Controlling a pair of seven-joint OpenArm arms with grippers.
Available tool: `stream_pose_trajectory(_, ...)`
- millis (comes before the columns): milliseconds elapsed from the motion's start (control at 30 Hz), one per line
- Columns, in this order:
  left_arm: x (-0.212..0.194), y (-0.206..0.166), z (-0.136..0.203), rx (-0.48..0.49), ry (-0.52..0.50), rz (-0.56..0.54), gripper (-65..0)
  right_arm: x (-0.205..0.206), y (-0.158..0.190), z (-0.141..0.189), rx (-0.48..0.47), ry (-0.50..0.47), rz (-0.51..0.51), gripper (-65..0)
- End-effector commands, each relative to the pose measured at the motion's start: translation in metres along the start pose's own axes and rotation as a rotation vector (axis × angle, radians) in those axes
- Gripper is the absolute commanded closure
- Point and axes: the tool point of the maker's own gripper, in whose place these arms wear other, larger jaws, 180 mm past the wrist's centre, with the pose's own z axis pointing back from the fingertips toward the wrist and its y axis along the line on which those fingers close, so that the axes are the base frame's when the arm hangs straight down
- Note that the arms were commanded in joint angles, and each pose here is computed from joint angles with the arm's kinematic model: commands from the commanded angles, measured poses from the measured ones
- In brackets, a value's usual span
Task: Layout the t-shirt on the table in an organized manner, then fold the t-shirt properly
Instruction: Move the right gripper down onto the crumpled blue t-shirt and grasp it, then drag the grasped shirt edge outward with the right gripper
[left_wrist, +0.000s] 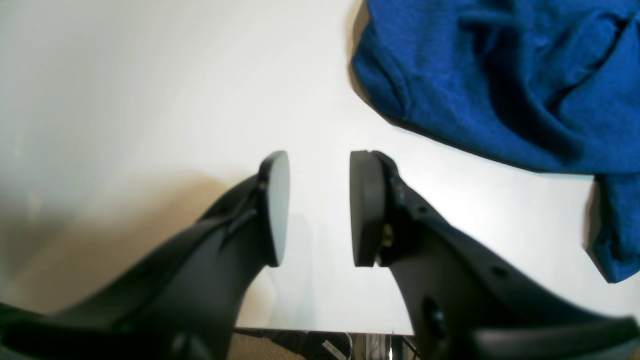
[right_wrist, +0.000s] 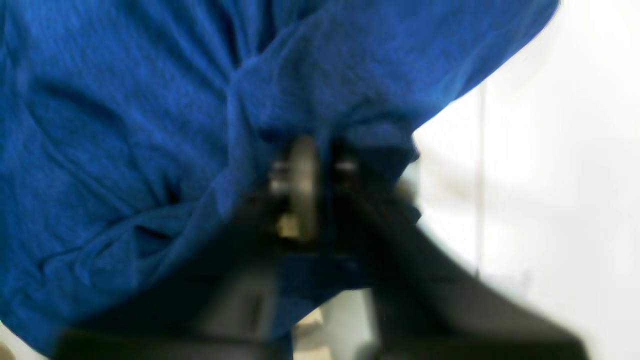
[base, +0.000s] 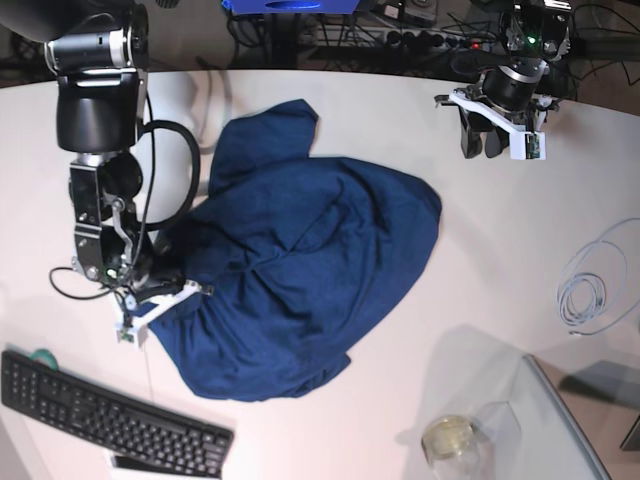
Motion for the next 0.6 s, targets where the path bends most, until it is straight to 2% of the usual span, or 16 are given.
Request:
stream_pose_trajectory(0, 0.010, 0.002, 0.002, 0.001, -0.034, -0.007, -19.9, 0.021, 0.004, 0.008, 0.015, -0.067, 0.002, -0.2)
stream_pose_trajectory(233, 0.007, -0.002, 0.002, -0.010, -0.028, -0.009, -19.9, 0.020, 0.007, 0.069, 0.036, -0.211, 0.038, 0.0)
stream_pose_trajectory(400, 0.005, -0.006, 0.001, -0.011, -0.027, 0.002, -19.9, 0.013, -0.021, 0.109, -0.017, -0.291, 0.005, 0.0)
stream_pose_trajectory(567, 0.002, -0.015, 0.001, -0.031, -0.020, 0.005, -19.9, 0.000, -0.053, 0.130, -0.088, -0.309, -0.032, 0.0)
